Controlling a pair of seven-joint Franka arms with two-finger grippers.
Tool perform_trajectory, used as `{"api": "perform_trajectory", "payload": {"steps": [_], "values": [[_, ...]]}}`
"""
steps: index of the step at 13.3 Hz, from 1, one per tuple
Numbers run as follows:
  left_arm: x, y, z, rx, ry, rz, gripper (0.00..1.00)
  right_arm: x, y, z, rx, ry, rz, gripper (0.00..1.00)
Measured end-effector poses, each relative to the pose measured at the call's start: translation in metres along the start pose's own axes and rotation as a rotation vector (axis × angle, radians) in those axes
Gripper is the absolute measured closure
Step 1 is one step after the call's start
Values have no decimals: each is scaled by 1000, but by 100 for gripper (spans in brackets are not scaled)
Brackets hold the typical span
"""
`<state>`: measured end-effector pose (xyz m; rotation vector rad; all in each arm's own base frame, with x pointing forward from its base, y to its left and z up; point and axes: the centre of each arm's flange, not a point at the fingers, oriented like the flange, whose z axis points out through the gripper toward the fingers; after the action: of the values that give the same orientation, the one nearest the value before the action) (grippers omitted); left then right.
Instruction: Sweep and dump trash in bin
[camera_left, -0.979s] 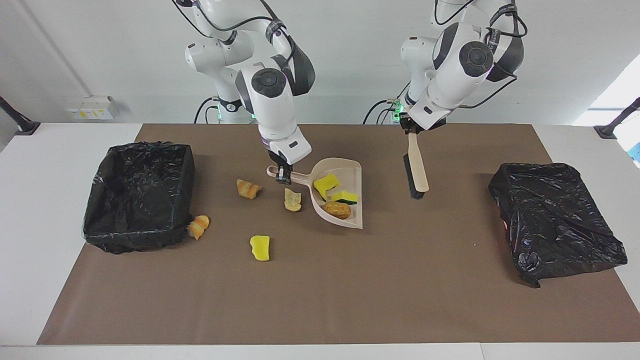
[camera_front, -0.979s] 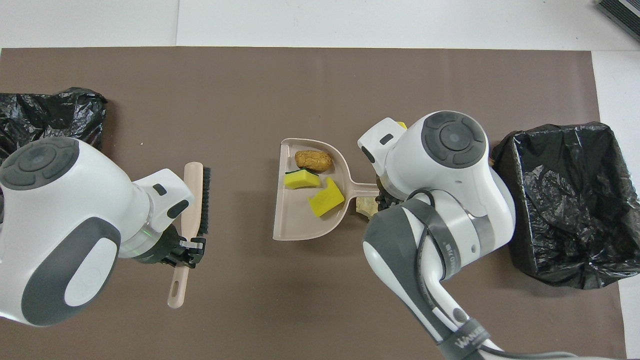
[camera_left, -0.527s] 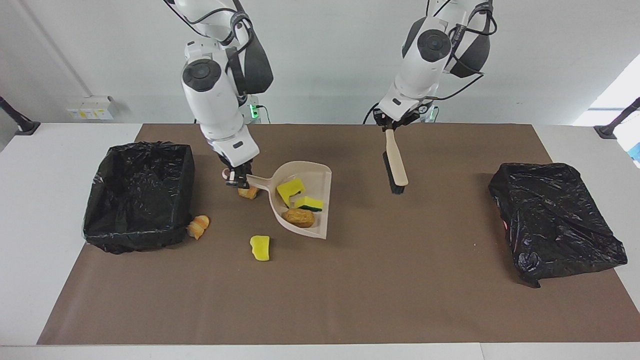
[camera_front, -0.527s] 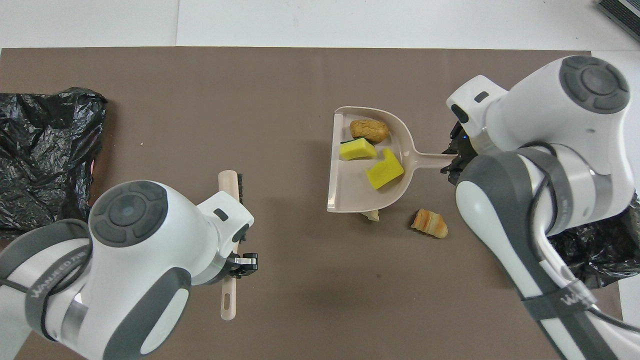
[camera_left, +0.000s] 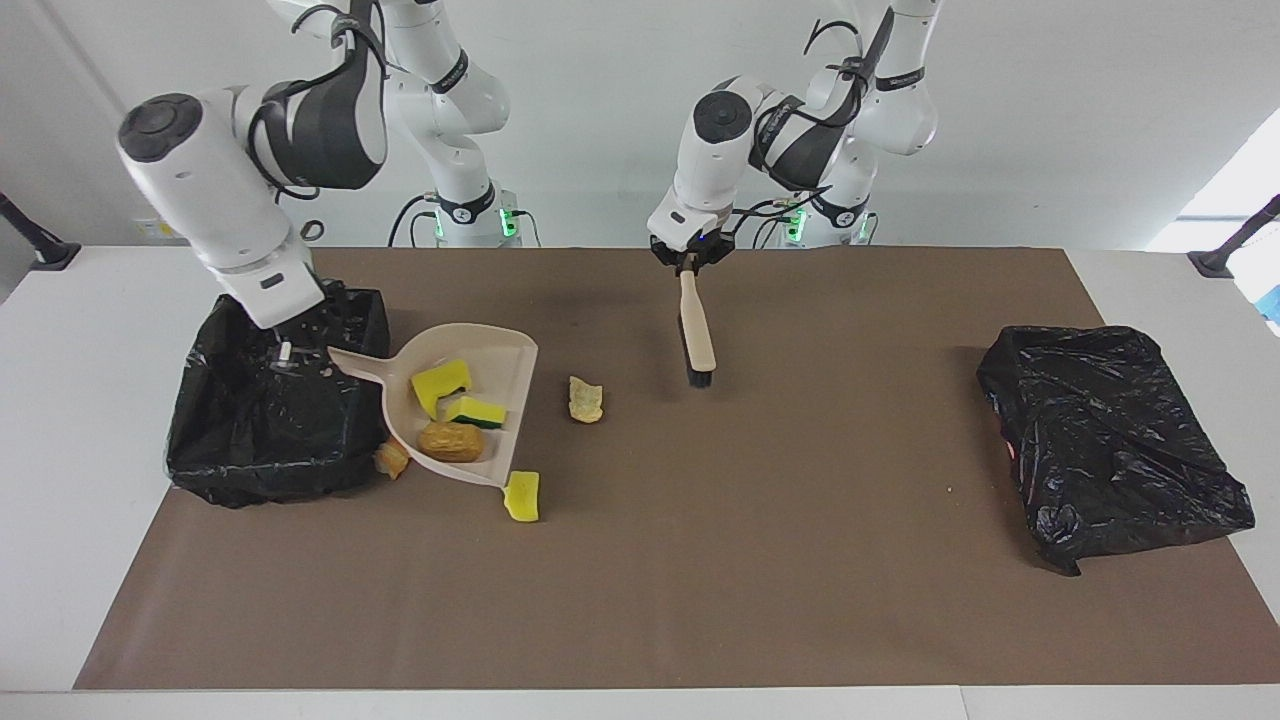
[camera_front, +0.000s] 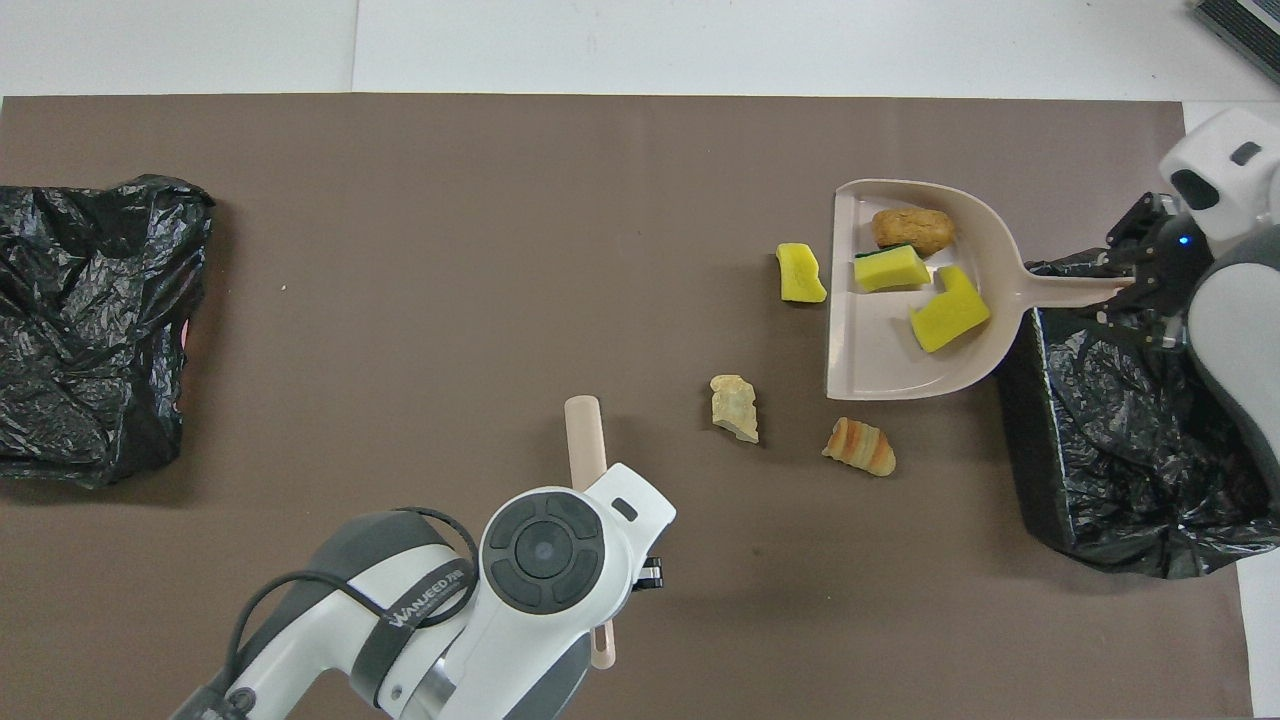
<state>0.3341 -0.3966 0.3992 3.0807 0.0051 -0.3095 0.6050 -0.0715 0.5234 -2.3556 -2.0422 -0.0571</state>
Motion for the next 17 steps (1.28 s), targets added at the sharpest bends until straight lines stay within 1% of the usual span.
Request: {"api": "perform_trajectory", "payload": {"steps": [2,5,6,8,10,11,13,15,16,17], "values": [[-9,18,20,-9,15,-18,74,-64,-3,-2,11,-15,-13,68],[-18,25,38,-1,14,-21,74,-160,-20,-13,26,-123,-39,68],[-18,25,44,4,12,-20,74,-186,-28,-19,28,-157,-39,68],[-20,25,59,20,2,-17,74,-221,-43,-32,44,-238,-41,68],[-18,26,69,29,-3,-18,74,-242,-53,-40,68,-321,-32,68],[-18,26,69,29,-3,-18,74,-248,-56,-41,84,-363,-37,68],[-18,26,68,29,-3,-18,74,-248,-58,-38,113,-436,-49,68],[-18,26,68,29,-3,-19,74,-236,-58,-32,129,-505,-34,68],[-17,25,68,29,-3,-21,66,-224,-57,-29,131,-533,-34,68],[-16,24,68,30,-4,-24,51,-213,-55,-28,130,-558,-40,68]]}}
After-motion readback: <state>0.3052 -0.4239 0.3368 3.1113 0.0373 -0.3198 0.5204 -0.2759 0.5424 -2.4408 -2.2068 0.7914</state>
